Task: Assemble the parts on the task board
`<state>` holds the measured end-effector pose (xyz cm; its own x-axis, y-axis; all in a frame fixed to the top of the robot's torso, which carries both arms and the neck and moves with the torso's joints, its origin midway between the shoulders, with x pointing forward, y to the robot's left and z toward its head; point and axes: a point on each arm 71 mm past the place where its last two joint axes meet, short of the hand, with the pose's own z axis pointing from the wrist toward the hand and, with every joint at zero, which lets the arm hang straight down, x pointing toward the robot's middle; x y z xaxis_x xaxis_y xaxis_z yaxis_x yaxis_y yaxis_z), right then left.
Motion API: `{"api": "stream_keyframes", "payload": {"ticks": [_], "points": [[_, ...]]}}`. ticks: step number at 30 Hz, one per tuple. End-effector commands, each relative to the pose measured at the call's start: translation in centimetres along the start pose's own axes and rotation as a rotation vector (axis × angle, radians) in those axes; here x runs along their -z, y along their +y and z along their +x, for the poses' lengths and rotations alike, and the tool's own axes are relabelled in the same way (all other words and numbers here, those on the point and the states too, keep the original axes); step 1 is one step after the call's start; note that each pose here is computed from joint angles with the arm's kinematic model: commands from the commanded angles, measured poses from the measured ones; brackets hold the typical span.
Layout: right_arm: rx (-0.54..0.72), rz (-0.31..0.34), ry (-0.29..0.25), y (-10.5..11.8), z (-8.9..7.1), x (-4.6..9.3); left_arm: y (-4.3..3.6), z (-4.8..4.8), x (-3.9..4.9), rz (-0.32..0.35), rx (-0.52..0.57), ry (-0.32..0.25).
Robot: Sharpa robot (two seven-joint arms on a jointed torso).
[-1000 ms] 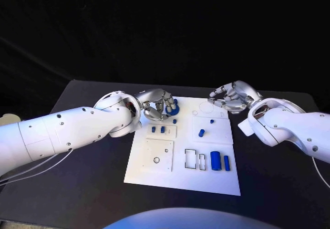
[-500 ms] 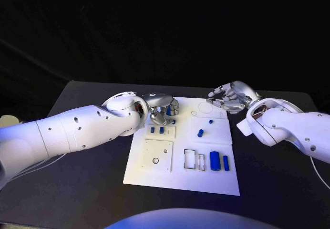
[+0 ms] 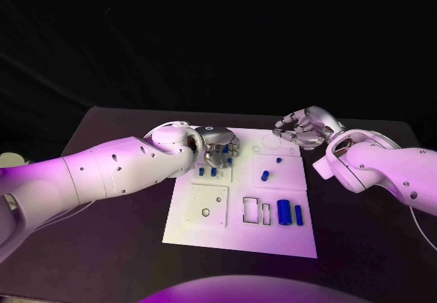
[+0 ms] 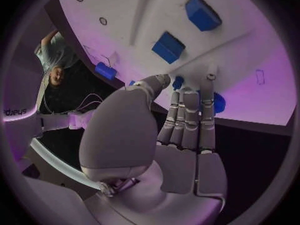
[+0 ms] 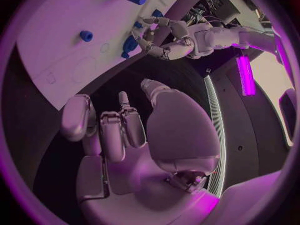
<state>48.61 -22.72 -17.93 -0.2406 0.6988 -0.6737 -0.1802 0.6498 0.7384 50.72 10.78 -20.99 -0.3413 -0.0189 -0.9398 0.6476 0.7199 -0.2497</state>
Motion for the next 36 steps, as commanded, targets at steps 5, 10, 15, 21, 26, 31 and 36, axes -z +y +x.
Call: {"api": "stream_keyframes", "payload": {"ticks": [5, 10, 15, 21, 26, 31, 36], "points": [[0.0, -0.01, 0.0, 0.11, 0.08, -0.04, -0.12, 0.3, -0.19, -0.003, -0.016, 0.047], [0.0, -0.01, 0.001, 0.1, 0.07, -0.04, 0.02, 0.27, -0.25, -0.011, -0.026, 0.042], [0.0, -0.01, 0.001, 0.1, 0.08, -0.04, 0.03, 0.29, -0.34, -0.016, -0.034, 0.046], [0.0, -0.01, 0.002, 0.1, 0.09, -0.04, 0.22, 0.32, -0.41, -0.027, -0.036, 0.05], [0.0, -0.009, 0.002, 0.1, 0.09, -0.04, 0.23, 0.31, -0.44, -0.028, -0.037, 0.048], [0.0, -0.009, 0.002, 0.09, 0.09, -0.05, 0.16, 0.35, -0.45, -0.028, -0.038, 0.055], [0.0, -0.009, 0.002, 0.08, 0.09, -0.05, 0.3, 0.36, -0.42, -0.033, -0.04, 0.057]]}}
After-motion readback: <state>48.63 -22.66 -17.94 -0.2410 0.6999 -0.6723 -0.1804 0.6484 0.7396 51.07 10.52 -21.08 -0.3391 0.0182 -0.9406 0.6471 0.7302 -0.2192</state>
